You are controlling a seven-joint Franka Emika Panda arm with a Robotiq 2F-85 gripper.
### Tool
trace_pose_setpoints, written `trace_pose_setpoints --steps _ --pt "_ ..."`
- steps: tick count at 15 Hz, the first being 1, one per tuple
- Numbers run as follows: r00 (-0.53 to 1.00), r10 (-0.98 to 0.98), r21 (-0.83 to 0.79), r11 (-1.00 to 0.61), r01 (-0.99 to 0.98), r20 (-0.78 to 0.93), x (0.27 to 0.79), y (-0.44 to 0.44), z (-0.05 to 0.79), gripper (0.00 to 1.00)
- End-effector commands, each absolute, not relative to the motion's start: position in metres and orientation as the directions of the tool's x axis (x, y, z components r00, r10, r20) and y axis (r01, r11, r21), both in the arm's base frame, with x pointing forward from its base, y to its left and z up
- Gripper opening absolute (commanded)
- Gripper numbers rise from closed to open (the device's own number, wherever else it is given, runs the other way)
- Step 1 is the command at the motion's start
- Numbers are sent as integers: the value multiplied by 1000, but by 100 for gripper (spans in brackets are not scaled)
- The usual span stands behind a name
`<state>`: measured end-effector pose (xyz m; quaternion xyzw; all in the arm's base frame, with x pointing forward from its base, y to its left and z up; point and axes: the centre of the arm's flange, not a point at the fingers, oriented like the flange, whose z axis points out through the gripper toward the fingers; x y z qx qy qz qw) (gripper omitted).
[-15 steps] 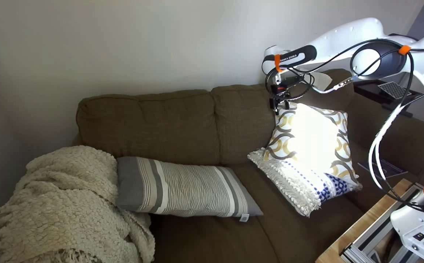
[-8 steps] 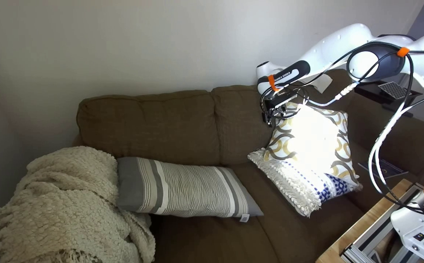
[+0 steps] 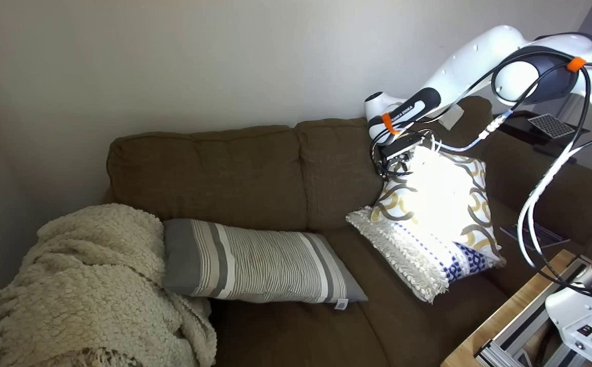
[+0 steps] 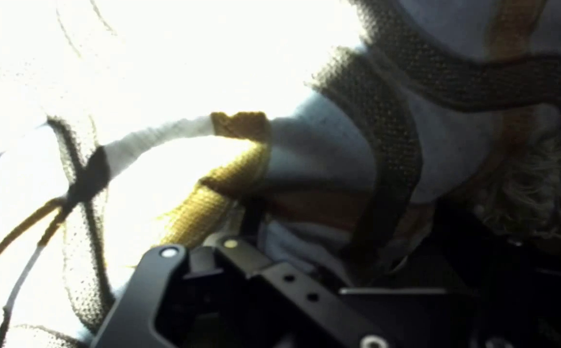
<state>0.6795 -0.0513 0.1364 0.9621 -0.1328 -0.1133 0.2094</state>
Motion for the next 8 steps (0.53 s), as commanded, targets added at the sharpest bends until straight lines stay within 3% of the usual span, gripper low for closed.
trace_pose_setpoints --steps 1,5,8 --pt "912 -330 480 -858 -182 -243 647 -58 127 58" --pt "899 -292 462 -879 -118 -326 635 -65 120 27" --pt "917 -129 368 -930 21 -378 629 -66 124 6"
